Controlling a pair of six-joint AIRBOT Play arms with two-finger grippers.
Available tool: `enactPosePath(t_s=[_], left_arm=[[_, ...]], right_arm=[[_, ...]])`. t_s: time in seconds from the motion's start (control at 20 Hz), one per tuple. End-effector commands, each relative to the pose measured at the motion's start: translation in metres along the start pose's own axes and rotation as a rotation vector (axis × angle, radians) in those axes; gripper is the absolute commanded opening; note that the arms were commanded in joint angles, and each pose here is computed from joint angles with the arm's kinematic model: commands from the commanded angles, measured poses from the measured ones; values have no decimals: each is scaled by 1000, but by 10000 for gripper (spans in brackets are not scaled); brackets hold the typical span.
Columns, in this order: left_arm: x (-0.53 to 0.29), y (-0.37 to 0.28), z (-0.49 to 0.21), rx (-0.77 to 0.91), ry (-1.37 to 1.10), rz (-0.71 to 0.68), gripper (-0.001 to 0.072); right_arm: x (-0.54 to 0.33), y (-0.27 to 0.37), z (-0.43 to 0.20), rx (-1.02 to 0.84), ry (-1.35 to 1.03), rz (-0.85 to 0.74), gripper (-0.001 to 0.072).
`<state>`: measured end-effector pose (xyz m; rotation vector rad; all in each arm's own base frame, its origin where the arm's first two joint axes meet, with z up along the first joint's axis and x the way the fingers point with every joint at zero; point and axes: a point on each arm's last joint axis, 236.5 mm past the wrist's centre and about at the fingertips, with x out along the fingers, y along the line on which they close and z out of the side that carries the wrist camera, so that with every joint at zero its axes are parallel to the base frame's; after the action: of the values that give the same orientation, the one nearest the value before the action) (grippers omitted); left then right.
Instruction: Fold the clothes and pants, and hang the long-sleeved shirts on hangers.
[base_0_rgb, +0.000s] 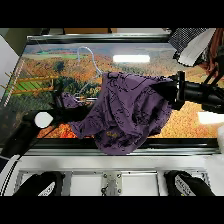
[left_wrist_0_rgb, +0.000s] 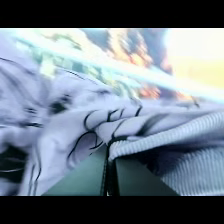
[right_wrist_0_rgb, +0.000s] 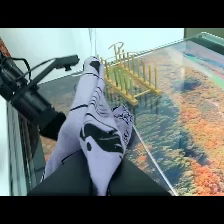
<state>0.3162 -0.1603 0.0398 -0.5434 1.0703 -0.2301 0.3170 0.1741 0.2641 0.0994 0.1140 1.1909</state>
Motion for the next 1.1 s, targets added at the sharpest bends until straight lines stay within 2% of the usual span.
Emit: enactPosePath(t_s=[0.0,0.2,0.45,0.8,1.05], left_arm=[[-27,29,15,-9,-46,55,19],[-31,12,19,9,-46,20,19],[-14,-28,18,138,35,-13,19],[-7,-14,52,102,38,31,19],[1,-5,51,127,83,52,19]], right_arm=[[-5,12,11,14,-2,-16,21],[-7,24,20,26,-16,-15,21],[-11,27,51,36,-128,-40,21],[-13,30,57,52,-138,-57,21],[-12,29,55,93,-133,-57,21]])
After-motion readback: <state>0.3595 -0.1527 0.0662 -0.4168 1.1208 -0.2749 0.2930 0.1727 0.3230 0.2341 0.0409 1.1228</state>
